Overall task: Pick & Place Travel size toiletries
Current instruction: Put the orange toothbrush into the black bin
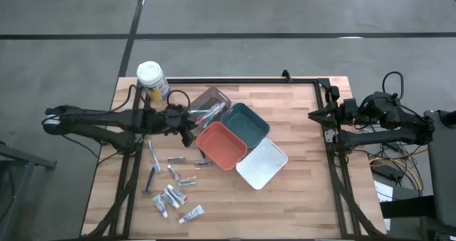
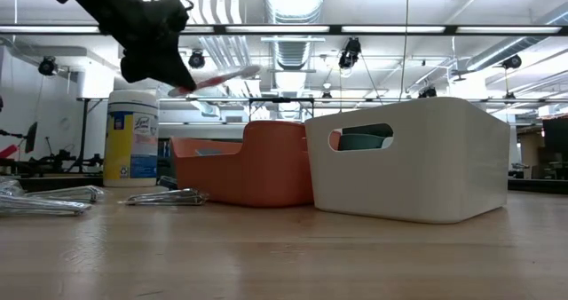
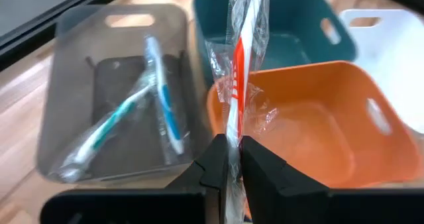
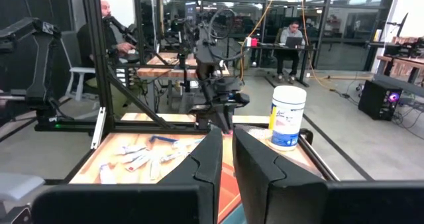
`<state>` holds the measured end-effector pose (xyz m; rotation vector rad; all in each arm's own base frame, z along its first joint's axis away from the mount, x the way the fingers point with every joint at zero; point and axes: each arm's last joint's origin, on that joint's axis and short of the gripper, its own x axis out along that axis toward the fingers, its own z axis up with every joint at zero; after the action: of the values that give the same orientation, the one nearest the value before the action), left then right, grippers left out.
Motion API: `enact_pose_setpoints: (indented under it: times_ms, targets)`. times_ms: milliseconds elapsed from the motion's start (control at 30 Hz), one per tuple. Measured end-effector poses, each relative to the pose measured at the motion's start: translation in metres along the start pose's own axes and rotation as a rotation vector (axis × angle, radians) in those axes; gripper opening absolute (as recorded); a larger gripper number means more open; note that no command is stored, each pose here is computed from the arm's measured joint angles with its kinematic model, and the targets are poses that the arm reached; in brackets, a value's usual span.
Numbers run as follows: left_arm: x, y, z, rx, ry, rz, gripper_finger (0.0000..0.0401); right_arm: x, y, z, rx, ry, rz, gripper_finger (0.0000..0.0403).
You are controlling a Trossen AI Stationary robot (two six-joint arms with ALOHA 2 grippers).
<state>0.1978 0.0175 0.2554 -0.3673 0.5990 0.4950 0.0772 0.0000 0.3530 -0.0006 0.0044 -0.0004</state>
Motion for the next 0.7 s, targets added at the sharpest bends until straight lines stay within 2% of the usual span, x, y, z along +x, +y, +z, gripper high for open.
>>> enact_pose_setpoints:
  times_ms: [300, 567, 700]
  targets:
    - [0.006, 0.024, 0.007, -0.006, 0.013, 0.112, 0.0037, 0.000, 0.000, 0.000, -0.001, 0.001, 0.000, 0.0034]
    - [0.017, 0.050, 0.015, -0.069, 0.029, 0.193, 0.0037, 0.000, 0.000, 0.000, -0.002, 0.001, -0.001, 0.0034]
    - [0.032, 0.056, 0.017, -0.048, 0.056, 0.181, 0.0037, 0.000, 0.000, 0.000, -0.002, 0.000, 0.000, 0.0034]
